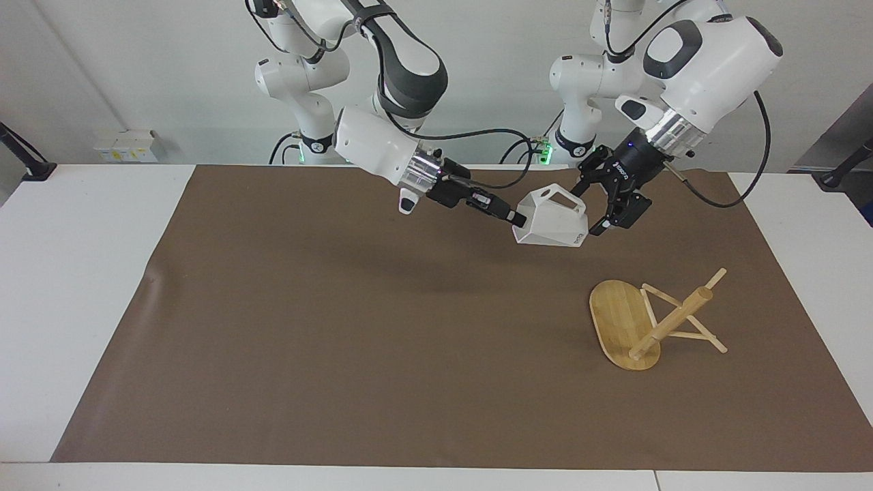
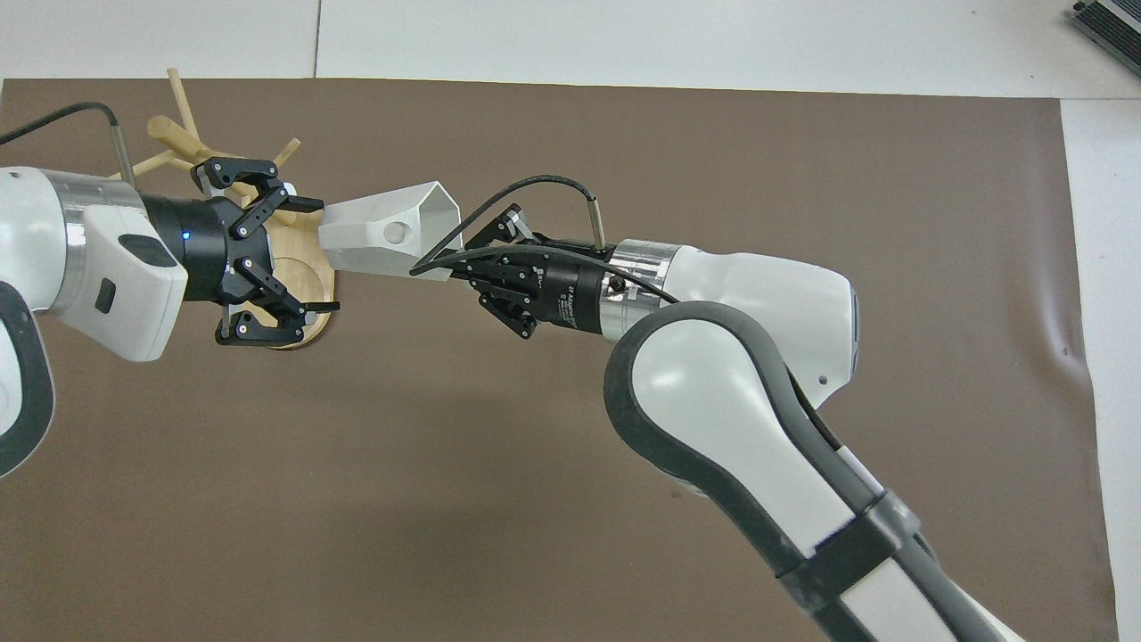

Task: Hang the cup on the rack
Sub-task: 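Reach the left gripper to the cup held by the right gripper, then close the left gripper on the cup's rim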

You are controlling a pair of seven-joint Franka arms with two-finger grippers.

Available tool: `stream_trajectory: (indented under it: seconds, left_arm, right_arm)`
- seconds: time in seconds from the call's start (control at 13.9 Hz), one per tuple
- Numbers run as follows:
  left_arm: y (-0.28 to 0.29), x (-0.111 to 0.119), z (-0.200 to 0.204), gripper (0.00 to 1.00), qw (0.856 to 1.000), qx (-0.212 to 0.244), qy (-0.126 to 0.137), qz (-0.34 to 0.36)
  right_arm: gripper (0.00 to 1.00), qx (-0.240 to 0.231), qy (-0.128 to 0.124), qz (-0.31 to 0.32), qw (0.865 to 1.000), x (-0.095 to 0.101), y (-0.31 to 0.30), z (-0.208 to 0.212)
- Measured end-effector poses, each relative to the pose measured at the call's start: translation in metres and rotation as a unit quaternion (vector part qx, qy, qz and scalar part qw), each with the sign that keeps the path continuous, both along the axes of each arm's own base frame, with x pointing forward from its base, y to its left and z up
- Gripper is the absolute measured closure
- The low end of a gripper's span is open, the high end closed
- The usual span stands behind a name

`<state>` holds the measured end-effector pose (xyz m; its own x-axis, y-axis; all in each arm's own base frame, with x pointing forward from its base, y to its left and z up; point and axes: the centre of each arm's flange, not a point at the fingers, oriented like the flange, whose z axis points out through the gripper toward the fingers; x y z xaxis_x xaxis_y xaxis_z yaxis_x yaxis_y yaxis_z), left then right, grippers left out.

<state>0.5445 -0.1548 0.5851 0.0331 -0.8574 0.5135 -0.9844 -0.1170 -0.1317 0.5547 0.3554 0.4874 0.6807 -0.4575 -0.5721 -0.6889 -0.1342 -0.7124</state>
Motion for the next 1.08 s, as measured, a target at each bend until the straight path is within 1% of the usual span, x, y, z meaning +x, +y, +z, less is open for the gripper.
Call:
stream_trajectory:
  seconds: [0.29,0.58,0.72,1.08]
  left_arm:
    - [-0.008,0.002,0.002,0.00,1.000,-0.007,-0.011,0.026]
    - [-0.017,0.001,-0.005,0.00,0.999,-0.009,-0.016,0.034]
    - [-0.015,0.003,-0.011,0.00,0.999,-0.009,-0.023,0.044]
    - [-0.025,0.001,-0.015,0.00,0.998,-0.014,-0.024,0.059]
  right_arm:
    - [0.96,-0.001,-0.001,-0.003,1.000,0.000,-0.001,0.000]
    - [0.96,-0.001,-0.001,-0.004,1.000,0.001,-0.001,0.000]
    - [0.96,-0.001,-0.001,-0.004,1.000,0.001,-0.001,0.000]
    - [0.96,-0.001,-0.001,-0.004,1.000,0.001,-0.001,0.000]
